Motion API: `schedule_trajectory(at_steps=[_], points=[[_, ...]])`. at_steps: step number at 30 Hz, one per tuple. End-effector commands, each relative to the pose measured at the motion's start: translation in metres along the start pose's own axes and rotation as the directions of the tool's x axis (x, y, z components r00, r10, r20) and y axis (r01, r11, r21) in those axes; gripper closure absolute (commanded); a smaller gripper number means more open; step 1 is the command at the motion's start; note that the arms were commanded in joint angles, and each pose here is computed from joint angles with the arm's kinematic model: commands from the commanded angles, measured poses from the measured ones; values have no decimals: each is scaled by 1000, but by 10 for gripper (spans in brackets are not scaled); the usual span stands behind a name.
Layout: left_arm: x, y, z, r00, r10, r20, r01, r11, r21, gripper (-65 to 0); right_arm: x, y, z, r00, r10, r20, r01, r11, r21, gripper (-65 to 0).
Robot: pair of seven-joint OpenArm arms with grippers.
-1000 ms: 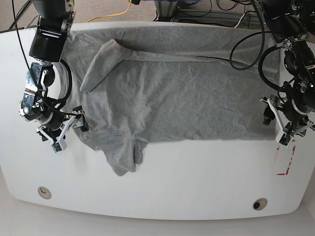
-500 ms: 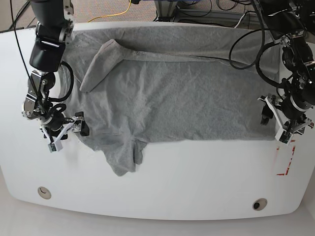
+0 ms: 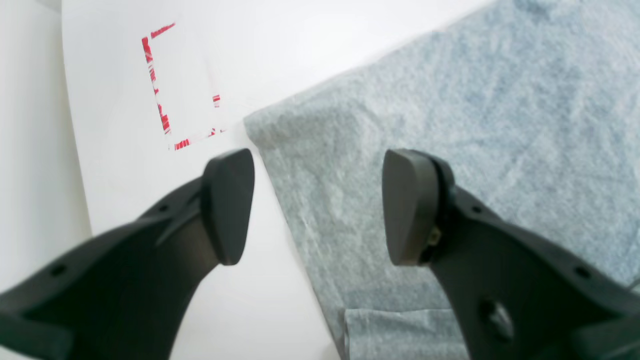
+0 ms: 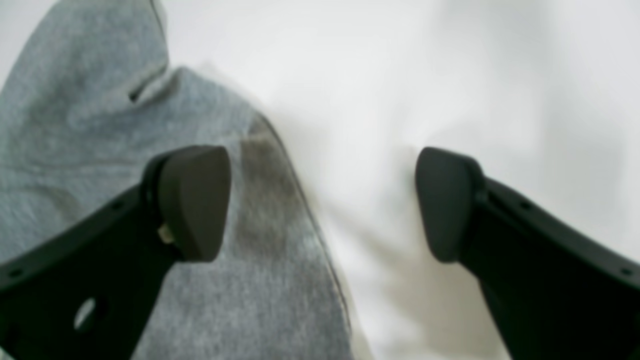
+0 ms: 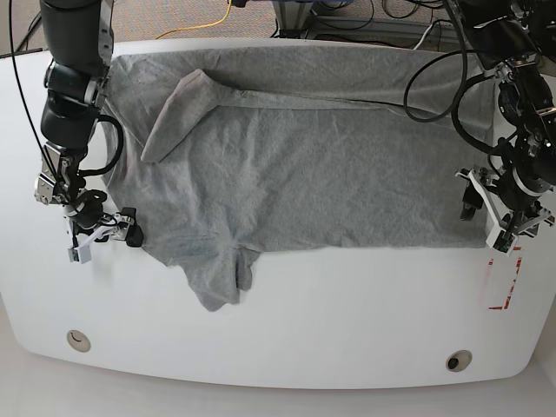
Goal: Layout the t-shirt on the table in an organized manner, then fold the t-shirt properly
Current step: 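Move the left gripper along the hem to the shirt's other corner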
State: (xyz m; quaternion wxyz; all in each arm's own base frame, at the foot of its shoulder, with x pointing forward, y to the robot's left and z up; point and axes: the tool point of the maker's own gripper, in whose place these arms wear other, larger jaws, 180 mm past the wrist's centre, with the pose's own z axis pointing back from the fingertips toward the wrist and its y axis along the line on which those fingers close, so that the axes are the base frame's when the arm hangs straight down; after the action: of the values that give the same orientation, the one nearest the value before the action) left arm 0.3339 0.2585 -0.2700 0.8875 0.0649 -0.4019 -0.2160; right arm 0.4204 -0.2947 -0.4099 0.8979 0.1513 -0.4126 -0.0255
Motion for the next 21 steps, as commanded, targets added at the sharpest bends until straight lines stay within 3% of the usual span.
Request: schedule_trajectory(at_steps=[1,10,16,18,21], points=[[14,7,6,999,-16,47,15,1000,22,-379,29,8,-2,998,36,60,-37,999,14,-553],[14,7,5,999,-15,46,14,1000,22,-379,9,44,-24,997,72,-5,-72,995,65,-547],[14,8,6,999,-15,46,13,1000,24,-379,8,48,-25,998,69,-6,-68,995,72,-544],[14,11,6,999,-14,44,12,1000,29,-379,8,48,-25,998,70,-6,-69,995,71,-520],[11,20,9,999,11,50,-13,999,53,-379,8,47,-25,997,72,-8,-72,995,69,-428]])
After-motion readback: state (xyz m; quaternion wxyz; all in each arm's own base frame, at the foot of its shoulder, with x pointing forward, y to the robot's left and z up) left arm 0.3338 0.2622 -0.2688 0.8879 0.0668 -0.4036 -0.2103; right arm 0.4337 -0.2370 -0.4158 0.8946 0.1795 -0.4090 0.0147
